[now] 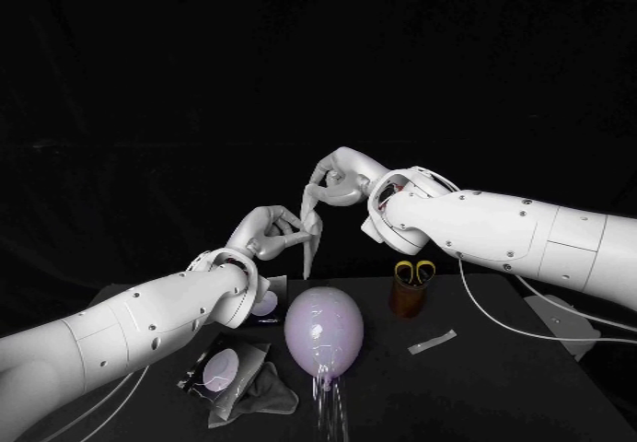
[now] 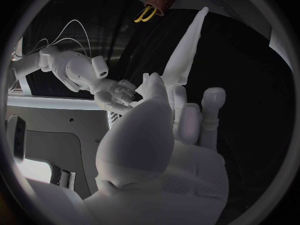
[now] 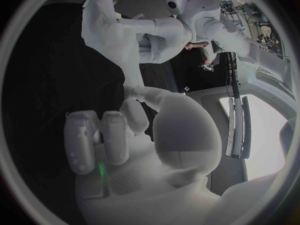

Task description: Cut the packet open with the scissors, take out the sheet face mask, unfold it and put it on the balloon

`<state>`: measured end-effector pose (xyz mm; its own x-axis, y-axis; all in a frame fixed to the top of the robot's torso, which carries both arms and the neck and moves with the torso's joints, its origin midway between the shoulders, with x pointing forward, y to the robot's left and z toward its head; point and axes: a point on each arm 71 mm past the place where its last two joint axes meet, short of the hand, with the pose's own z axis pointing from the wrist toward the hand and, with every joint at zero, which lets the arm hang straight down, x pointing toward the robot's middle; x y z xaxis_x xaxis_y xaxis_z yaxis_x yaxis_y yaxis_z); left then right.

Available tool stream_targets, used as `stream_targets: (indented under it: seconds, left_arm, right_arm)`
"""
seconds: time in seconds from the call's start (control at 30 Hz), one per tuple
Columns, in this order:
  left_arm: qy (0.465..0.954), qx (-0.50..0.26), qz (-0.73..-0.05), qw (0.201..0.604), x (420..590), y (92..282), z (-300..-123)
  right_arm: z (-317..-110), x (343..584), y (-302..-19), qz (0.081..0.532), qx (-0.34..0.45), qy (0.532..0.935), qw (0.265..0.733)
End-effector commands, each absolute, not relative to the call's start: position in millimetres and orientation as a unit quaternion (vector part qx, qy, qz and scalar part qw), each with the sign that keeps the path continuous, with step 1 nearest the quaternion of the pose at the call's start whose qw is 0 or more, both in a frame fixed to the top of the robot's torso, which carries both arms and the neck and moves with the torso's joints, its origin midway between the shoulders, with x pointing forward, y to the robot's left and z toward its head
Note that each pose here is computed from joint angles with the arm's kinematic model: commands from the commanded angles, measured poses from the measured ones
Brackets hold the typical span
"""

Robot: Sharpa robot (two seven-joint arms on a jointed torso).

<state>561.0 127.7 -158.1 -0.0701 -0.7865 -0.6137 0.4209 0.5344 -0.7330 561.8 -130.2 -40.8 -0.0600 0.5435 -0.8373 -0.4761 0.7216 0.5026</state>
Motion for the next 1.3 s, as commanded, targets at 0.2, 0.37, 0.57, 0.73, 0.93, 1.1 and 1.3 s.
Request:
stream_targets:
  seconds: [0.2, 0.37, 0.57, 0.73, 0.93, 1.1, 1.3]
  left_arm:
    - [0.555, -0.164, -0.474, 0.664, 558.1, 127.0, -154.0]
    - [0.552, -0.164, -0.48, 0.662, 557.3, 127.9, -153.4]
    - [0.55, -0.163, -0.486, 0.659, 556.4, 128.1, -152.7]
    - [0.55, -0.16, -0.49, 0.657, 556.1, 127.2, -152.3]
    - [0.548, -0.162, -0.488, 0.66, 556.9, 130.2, -151.6]
    - [0.54, -0.171, -0.488, 0.664, 558.7, 136.4, -147.8]
    - [0.522, -0.167, -0.495, 0.675, 559.8, 144.0, -134.9]
  right_arm:
    - [-41.1, 566.6, -134.4, 0.361, 0.03, 0.631, 0.686]
    - [-41.5, 569.9, -137.0, 0.353, 0.031, 0.633, 0.688]
    - [-42.1, 572.4, -139.5, 0.347, 0.033, 0.637, 0.688]
    - [-42.9, 573.6, -141.1, 0.344, 0.034, 0.64, 0.686]
    - [-45.6, 573.2, -144.3, 0.338, 0.029, 0.651, 0.679]
    - [-50.3, 569.8, -148.7, 0.326, 0.015, 0.666, 0.671]
    - [-57.0, 563.9, -153.7, 0.313, -0.01, 0.677, 0.666]
